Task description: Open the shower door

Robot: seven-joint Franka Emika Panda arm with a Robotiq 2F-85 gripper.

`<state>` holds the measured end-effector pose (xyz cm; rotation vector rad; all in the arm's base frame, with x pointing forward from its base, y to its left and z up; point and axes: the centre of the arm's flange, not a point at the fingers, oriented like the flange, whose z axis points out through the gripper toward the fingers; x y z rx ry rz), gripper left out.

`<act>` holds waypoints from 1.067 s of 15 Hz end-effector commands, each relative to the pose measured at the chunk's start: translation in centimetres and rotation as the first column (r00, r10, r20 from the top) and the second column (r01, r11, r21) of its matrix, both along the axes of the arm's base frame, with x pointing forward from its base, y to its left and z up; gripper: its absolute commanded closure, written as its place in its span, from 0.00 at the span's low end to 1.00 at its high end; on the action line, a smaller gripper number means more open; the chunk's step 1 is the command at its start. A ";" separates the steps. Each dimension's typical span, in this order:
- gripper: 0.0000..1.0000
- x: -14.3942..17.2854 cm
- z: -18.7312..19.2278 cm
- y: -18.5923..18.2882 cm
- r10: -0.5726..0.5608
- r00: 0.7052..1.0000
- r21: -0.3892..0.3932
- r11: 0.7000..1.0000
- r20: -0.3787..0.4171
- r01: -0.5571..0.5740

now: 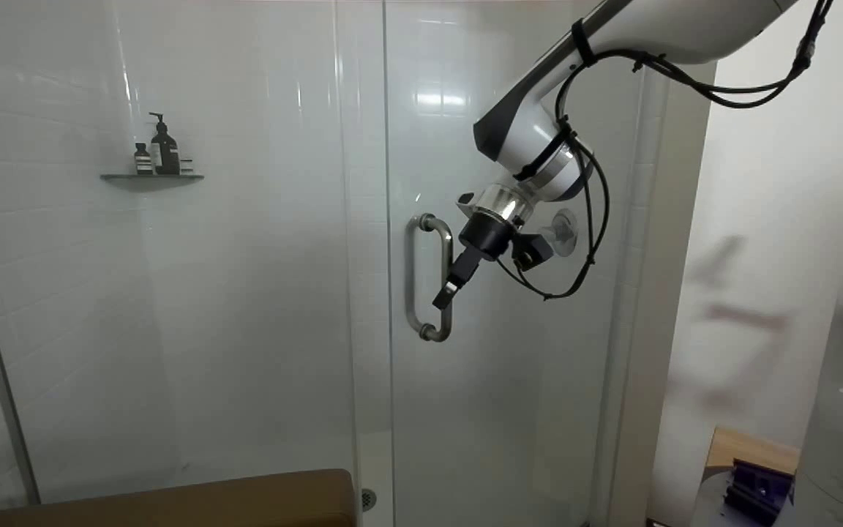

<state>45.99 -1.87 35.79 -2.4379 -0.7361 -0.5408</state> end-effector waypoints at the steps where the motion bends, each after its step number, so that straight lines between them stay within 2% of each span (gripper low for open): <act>1: 0.00 -3.1 -0.7 -0.4 0.060 0.988 0.026 0.998 -0.139 -0.057; 5: 0.00 -3.9 -0.5 -1.1 0.033 0.988 -0.008 0.999 -0.152 -0.034; 9: 0.00 -1.8 -1.3 -1.1 -0.081 0.985 -0.089 0.994 -0.150 0.068; 13: 0.00 -1.4 -3.1 -1.8 -0.173 0.951 -0.156 0.978 -0.257 0.135; 16: 0.00 -1.3 -3.7 -2.0 -0.208 0.929 -0.182 0.971 -0.306 0.157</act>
